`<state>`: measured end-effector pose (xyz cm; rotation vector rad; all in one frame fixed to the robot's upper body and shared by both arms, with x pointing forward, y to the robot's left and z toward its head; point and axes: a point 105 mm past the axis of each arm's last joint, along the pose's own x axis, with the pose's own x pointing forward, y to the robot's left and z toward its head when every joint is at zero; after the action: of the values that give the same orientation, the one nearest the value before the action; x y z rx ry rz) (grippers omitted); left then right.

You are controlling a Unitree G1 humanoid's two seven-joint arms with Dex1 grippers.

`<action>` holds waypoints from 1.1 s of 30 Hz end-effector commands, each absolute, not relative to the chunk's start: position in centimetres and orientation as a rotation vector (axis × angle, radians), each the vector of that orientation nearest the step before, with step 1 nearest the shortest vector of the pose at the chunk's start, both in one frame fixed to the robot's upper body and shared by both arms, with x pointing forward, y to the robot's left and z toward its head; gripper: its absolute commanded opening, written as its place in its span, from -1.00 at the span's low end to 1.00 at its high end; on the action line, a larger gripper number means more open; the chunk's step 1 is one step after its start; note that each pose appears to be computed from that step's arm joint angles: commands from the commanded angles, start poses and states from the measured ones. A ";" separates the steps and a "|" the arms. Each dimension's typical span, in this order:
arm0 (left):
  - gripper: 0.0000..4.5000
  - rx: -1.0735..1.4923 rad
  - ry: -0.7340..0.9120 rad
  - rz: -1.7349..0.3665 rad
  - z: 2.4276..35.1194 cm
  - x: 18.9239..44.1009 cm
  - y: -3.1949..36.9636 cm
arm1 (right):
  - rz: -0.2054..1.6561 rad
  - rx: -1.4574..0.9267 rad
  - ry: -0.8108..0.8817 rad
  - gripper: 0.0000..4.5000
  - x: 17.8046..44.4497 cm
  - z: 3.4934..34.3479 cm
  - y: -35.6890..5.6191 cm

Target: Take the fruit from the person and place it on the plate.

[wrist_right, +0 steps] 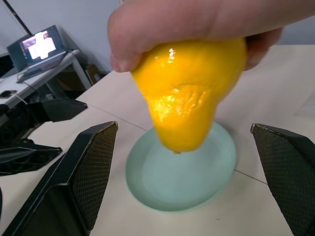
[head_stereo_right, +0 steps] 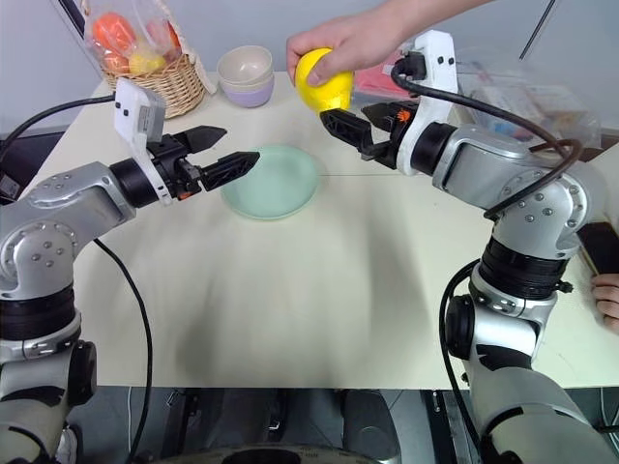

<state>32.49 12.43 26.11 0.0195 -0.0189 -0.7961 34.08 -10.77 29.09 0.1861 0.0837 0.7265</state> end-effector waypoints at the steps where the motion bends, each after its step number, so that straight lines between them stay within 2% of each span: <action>1: 1.00 0.043 -0.087 -0.788 27.4 31.9 12.6 | 0.745 0.184 0.019 0.97 34.1 30.9 -10.2; 13: 1.00 0.051 -0.085 -0.767 27.5 31.7 13.0 | 0.784 0.199 -0.007 0.97 36.0 31.5 -8.3; 16: 1.00 0.051 -0.086 -0.760 27.5 31.6 13.1 | 0.788 0.198 -0.010 0.61 36.2 31.5 -8.1; 20: 1.00 0.049 -0.087 -0.755 27.5 31.5 13.3 | 0.800 0.195 -0.014 -0.28 36.2 31.6 -7.9; 21: 1.00 0.047 -0.087 -0.754 27.5 31.5 13.3 | 0.801 0.192 -0.015 -0.40 36.2 31.6 -7.9; 33: 1.00 0.030 -0.072 -0.737 27.3 31.2 13.7 | 0.792 0.168 -0.003 -0.40 36.4 30.8 -7.7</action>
<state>31.94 13.46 26.26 0.0171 -0.0269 -0.7409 36.89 -8.17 29.34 0.1861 0.0646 0.7709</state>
